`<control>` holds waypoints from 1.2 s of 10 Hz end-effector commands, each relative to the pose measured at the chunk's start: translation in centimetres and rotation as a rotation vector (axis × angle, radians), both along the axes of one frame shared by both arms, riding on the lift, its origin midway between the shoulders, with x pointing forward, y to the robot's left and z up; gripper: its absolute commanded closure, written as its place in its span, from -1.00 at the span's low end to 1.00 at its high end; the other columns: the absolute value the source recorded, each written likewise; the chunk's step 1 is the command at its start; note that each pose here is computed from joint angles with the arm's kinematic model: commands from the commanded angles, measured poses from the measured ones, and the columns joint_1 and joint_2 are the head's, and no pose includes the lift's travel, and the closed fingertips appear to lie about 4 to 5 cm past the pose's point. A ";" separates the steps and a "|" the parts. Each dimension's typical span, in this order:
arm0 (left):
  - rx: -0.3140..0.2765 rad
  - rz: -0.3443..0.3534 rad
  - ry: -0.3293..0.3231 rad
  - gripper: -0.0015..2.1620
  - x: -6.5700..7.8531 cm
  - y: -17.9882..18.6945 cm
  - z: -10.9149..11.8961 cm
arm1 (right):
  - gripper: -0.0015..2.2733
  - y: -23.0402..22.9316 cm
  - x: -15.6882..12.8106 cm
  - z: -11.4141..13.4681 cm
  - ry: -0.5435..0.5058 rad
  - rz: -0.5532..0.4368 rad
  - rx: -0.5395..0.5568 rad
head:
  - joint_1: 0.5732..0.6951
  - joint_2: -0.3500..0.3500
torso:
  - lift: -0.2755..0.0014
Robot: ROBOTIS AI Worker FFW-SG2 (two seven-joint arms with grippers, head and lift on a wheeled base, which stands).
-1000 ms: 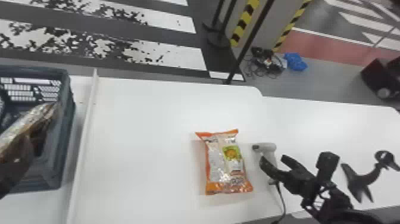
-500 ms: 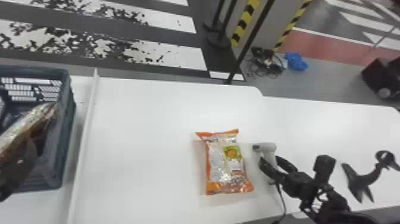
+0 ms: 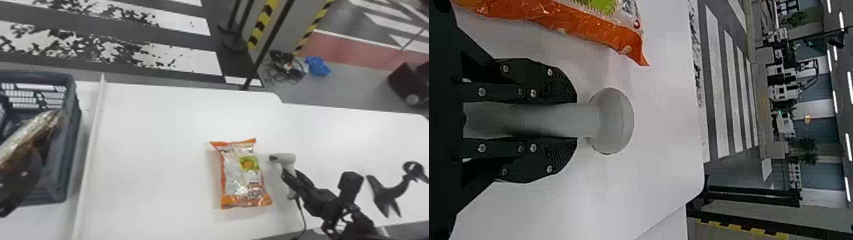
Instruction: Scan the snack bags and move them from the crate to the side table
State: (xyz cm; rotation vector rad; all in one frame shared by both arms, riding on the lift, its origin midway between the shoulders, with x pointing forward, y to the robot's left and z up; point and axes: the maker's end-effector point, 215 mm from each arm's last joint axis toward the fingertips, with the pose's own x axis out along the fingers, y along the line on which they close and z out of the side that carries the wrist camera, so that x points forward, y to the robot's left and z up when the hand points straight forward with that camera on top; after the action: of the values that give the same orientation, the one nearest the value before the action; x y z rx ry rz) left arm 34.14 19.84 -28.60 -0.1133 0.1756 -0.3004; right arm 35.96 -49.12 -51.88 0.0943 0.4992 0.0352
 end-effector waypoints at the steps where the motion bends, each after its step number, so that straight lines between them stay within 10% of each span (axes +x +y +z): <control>1: -0.003 -0.006 0.009 -0.93 0.0 -0.3 -0.3 | 0.97 0.5 -0.9 2.0 -0.064 -0.044 -0.017 | 1.00 -1.00 | 0.36; 5: -0.005 -0.013 0.002 -0.93 0.2 -0.6 0.0 | 0.97 3.3 -1.3 9.4 -0.195 -0.061 0.015 | 1.00 -1.00 | 0.36; 12: -0.005 -0.009 -0.001 -0.93 0.1 -0.7 0.1 | 0.97 10.6 -1.3 7.6 -0.147 0.024 0.105 | 1.00 -0.97 | 0.36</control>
State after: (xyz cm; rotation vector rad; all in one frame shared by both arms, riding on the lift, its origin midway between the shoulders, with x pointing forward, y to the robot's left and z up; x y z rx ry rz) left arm 34.23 19.18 -28.49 -0.1179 0.1747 -0.3099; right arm 34.69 -39.07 -44.13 0.1856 0.3495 0.0835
